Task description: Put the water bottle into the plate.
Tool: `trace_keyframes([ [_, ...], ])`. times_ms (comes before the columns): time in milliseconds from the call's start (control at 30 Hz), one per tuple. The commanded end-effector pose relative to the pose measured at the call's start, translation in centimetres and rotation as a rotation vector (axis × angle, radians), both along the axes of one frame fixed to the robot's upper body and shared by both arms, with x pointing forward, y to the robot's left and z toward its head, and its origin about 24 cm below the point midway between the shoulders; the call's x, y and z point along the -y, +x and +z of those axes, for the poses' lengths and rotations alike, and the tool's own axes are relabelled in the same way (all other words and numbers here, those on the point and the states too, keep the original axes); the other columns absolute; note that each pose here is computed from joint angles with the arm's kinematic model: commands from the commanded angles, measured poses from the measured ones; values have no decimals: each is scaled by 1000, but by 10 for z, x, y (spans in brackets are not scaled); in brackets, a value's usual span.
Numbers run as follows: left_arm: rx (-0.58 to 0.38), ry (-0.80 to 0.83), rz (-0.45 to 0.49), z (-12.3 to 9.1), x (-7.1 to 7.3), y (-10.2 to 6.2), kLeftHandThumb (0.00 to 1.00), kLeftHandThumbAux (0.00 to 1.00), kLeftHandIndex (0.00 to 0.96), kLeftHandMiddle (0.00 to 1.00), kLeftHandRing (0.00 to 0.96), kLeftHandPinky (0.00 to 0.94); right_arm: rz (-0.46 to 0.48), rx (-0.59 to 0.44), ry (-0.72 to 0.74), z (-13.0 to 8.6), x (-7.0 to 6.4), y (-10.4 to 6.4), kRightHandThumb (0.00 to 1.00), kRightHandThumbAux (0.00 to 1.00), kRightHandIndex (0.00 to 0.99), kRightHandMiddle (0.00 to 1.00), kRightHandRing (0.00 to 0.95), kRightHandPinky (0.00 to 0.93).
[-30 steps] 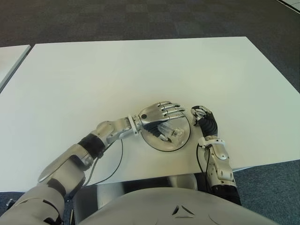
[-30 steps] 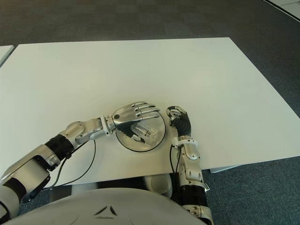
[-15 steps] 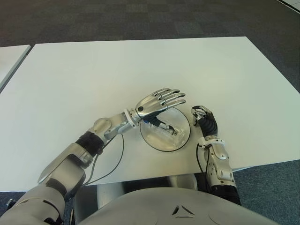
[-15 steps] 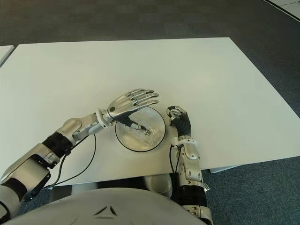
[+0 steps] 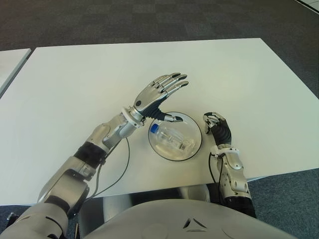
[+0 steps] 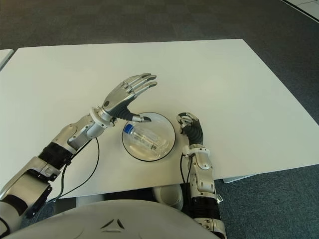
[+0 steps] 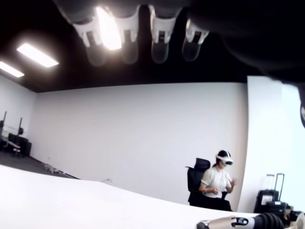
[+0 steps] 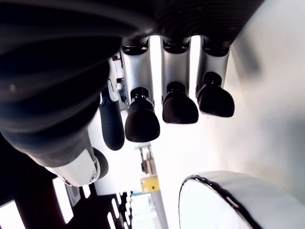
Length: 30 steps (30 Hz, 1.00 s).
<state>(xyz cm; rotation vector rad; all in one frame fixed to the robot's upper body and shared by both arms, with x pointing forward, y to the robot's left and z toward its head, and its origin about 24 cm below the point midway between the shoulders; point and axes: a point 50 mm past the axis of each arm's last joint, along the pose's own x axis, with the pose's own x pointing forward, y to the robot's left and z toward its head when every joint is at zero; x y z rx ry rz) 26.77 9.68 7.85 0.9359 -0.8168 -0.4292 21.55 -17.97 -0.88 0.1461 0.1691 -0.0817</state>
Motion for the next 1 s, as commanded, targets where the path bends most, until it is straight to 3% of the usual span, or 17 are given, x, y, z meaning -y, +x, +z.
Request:
trace_keyframes([
  [33,-98,-97,33,-5,-5,-4,230,316,0,0,0,0,-7,-103,18,-17,1,-11,702,733,437,842,836,818],
  [333,-220,-486,154,-9,-28,-8,183,379,0,0,0,0,-9,-98,21,-16,1,-11,702,733,437,844,838,815],
  [600,-360,-901,328,-20,-51,-22,227,584,0,0,0,156,-9,-100,19,-16,1,-10,702,733,437,846,840,819],
  [733,-442,-1012,358,-24,-57,-27,239,665,0,0,12,235,-5,-100,15,-16,1,-10,702,733,436,846,841,820],
  [867,-543,-1123,361,-28,-61,-31,270,697,51,0,71,278,-3,-97,16,-16,1,-10,702,733,436,846,842,822],
  [1000,-637,-1237,348,-36,-63,-41,336,714,168,151,253,393,-3,-92,20,-16,1,-10,701,733,437,848,842,818],
])
